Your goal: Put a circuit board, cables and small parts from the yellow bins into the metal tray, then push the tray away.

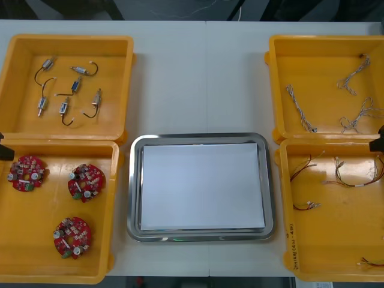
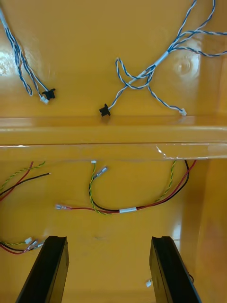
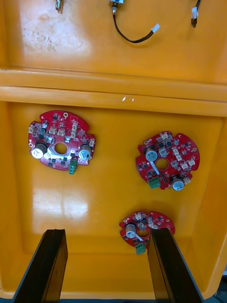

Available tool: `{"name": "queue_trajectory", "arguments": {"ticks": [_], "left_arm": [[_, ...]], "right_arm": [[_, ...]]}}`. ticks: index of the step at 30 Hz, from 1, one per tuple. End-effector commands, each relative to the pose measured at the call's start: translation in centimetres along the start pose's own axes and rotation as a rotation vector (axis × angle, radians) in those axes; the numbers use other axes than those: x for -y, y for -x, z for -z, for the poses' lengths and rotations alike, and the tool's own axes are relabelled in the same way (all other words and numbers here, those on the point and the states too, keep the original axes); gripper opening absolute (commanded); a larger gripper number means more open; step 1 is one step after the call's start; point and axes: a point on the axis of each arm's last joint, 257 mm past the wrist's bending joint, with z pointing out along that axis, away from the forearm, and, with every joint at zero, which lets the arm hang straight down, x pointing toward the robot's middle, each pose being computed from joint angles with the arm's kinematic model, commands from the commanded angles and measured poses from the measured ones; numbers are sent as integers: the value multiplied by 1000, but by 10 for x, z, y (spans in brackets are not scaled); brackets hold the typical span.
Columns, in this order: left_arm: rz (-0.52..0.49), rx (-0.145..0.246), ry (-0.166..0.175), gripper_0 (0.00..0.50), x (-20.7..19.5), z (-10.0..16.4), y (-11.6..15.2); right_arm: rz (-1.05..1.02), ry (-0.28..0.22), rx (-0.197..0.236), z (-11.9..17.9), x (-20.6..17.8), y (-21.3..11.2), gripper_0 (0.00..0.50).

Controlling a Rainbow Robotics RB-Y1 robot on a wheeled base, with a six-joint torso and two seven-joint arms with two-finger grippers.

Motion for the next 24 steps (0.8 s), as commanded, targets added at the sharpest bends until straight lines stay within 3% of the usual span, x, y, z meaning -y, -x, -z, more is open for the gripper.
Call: {"name": "queue_trajectory", "arguments": {"ticks": [1, 9, 16, 21, 24], "left_arm": [[-97, -42, 4, 500, -1, -8, -26], [-137, -10, -7, 500, 5, -15, -35], [-171, 26, -22, 500, 12, -27, -46], [-184, 29, -31, 500, 13, -34, -55], [-198, 27, -30, 500, 13, -38, -62]], "right_arm": [[4, -19, 63, 14, 2, 17, 500], [-26, -17, 17, -6, 11, -16, 500], [-57, -15, 10, -22, 20, -40, 500], [-83, -29, 12, -32, 30, -56, 500], [-100, -51, -8, -37, 39, -72, 500]]}}
